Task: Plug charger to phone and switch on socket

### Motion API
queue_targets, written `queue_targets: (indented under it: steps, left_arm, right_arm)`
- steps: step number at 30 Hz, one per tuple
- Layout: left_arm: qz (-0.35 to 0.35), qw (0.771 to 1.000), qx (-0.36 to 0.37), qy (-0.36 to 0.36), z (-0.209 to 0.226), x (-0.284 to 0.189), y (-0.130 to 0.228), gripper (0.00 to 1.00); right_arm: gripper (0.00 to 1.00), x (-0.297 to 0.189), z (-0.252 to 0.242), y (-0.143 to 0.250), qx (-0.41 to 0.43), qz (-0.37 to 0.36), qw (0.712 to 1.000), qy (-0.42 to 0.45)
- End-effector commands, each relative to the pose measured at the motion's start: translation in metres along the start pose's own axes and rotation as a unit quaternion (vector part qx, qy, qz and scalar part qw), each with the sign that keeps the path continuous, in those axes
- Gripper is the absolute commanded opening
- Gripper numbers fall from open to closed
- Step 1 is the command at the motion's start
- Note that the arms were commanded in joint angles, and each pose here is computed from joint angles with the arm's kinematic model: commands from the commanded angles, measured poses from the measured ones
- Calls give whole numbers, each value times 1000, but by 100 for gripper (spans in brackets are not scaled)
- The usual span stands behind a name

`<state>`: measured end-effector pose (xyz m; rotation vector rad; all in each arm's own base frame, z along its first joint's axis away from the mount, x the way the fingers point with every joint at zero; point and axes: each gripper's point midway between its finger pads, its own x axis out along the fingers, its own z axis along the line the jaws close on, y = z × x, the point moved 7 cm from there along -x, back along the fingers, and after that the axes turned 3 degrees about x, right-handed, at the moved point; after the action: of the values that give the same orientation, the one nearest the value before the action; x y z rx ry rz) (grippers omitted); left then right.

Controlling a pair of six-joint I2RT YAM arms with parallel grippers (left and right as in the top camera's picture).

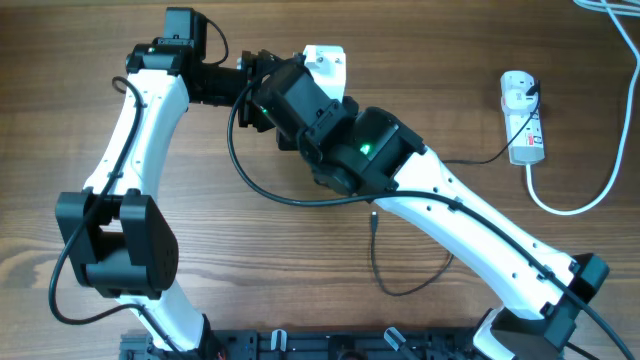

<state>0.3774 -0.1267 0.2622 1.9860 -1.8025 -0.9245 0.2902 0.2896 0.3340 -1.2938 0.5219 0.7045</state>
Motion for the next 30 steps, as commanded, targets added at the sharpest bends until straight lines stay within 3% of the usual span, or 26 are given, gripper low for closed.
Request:
queue_targets:
  steps: [1, 4, 16, 30]
  left_arm:
    - [2, 1000, 17, 10, -8, -6, 13, 60]
    - [2, 1000, 17, 11, -8, -6, 13, 60]
    - [6, 1000, 15, 13, -9, -6, 14, 60]
    - [16, 1000, 15, 19, -10, -6, 16, 60]
  right_arm:
    - [48, -3, 3, -8, 9, -23, 1000, 1]
    - [39, -3, 4, -9, 9, -24, 1000, -1]
    - [38, 5, 5, -7, 4, -22, 1000, 4]
    - [16, 5, 5, -7, 3, -23, 1000, 4]
